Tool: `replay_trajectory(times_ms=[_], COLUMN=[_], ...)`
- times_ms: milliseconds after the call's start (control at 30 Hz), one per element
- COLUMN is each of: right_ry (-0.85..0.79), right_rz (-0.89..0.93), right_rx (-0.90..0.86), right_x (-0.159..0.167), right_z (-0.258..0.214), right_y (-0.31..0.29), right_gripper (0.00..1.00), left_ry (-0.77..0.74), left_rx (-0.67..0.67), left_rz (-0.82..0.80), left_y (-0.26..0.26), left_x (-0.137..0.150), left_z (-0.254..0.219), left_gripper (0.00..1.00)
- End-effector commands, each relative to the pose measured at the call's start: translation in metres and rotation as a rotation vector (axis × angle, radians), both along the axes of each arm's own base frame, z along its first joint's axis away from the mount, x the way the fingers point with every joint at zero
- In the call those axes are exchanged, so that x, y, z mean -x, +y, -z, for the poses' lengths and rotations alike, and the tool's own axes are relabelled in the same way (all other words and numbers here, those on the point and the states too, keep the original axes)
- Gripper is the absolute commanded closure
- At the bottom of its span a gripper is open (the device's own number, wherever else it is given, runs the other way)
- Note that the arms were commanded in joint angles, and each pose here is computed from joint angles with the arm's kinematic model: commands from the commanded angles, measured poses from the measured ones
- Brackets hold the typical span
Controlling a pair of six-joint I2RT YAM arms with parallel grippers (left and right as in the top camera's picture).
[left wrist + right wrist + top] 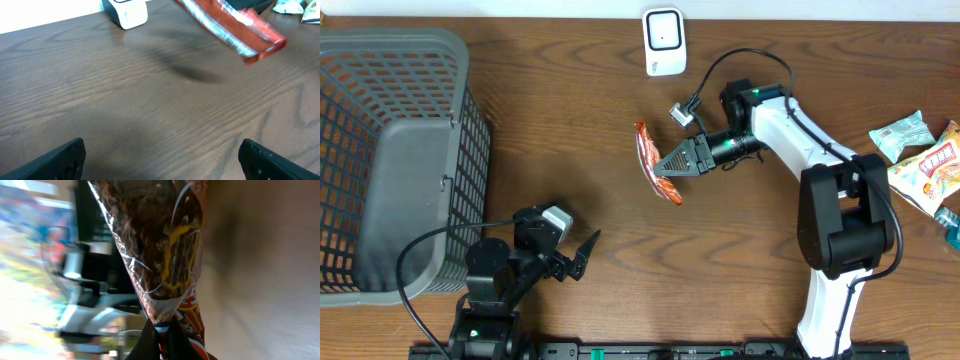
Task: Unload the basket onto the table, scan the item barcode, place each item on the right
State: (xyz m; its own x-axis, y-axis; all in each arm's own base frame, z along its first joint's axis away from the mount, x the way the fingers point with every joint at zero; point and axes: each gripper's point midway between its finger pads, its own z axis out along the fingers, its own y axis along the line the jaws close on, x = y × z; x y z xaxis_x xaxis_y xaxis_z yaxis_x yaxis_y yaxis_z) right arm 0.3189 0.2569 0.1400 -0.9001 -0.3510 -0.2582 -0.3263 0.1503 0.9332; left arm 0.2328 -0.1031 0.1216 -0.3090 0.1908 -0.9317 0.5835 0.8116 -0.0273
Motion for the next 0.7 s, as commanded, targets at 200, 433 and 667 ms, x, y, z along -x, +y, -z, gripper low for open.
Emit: replay_trajectory(times_ms=[200,433,667], right_ry=[0.046,0.096,0.096], right_rz=[0.221,0.437,0.483], right_rx=[0.654,1.006,1.067], right_x=[-0.044,-0.061,-0.064], right_z=[0.089,0.119,0.122], right_y=[-0.054,-0.102,-0.113], right_gripper=[0.99,0.99,0.99], left_ry=[0.000,0.000,0.000], left_rx=[0.005,0.005,0.005], left_rz=[-0.011,-0.011,-0.011], left_y=[0.001,0.001,0.001], left_x=[-0.001,-0.001,-0.001], left_z=[0.000,0.000,0.000], left_gripper=[0.02,0.02,0.02])
